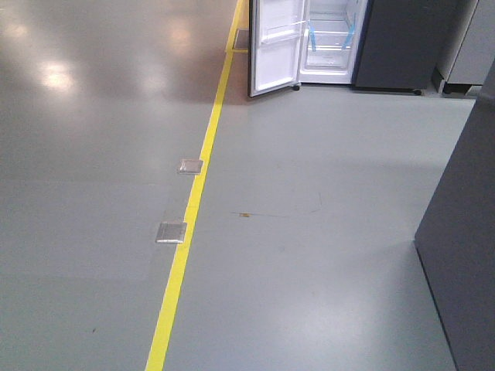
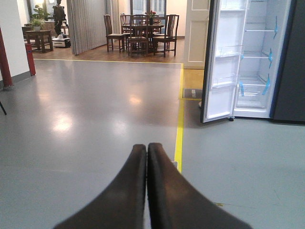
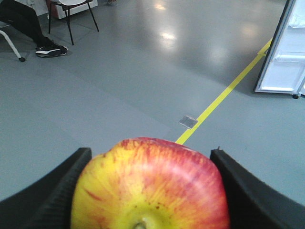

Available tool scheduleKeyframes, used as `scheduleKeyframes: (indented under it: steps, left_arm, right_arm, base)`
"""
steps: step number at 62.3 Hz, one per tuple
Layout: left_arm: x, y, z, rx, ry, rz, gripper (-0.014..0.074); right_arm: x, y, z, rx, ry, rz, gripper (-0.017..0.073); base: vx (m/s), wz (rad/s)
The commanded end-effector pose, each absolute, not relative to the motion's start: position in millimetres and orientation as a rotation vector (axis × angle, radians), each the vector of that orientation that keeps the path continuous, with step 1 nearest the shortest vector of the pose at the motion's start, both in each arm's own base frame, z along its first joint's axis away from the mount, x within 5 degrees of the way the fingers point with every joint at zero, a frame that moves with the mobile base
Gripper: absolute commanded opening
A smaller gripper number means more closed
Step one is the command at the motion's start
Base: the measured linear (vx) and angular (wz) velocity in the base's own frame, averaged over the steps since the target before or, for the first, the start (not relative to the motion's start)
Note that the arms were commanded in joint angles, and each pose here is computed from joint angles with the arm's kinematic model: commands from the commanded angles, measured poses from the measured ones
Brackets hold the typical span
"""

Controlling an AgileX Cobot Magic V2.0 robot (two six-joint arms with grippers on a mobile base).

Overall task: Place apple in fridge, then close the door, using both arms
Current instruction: 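Drive toward the open refrigerator carrying the apple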

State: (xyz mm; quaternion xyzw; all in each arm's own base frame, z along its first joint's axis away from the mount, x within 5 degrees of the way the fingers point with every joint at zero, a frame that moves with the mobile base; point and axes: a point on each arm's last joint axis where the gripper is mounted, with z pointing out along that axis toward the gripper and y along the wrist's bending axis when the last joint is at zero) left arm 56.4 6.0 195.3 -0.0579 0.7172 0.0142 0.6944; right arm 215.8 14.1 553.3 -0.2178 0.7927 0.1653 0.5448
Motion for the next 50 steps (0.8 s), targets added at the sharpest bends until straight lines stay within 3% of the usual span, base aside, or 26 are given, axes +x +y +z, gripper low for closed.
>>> scheduleKeyframes:
  steps: [1, 50]
  left_arm:
    - [56.4, 5.2, 193.8, -0.125, 1.534, 0.015, -0.0006]
    - [56.4, 5.2, 193.8, -0.125, 1.534, 0.015, -0.0006]
  right_arm:
    - [201.2, 19.5, 566.2, -0.536, 1.807, 0.403, 0.0055]
    - [201.2, 19.5, 566.2, -0.536, 1.807, 0.403, 0.0055]
  base:
    - [0.26, -0.01]
    - [0.25, -0.02]
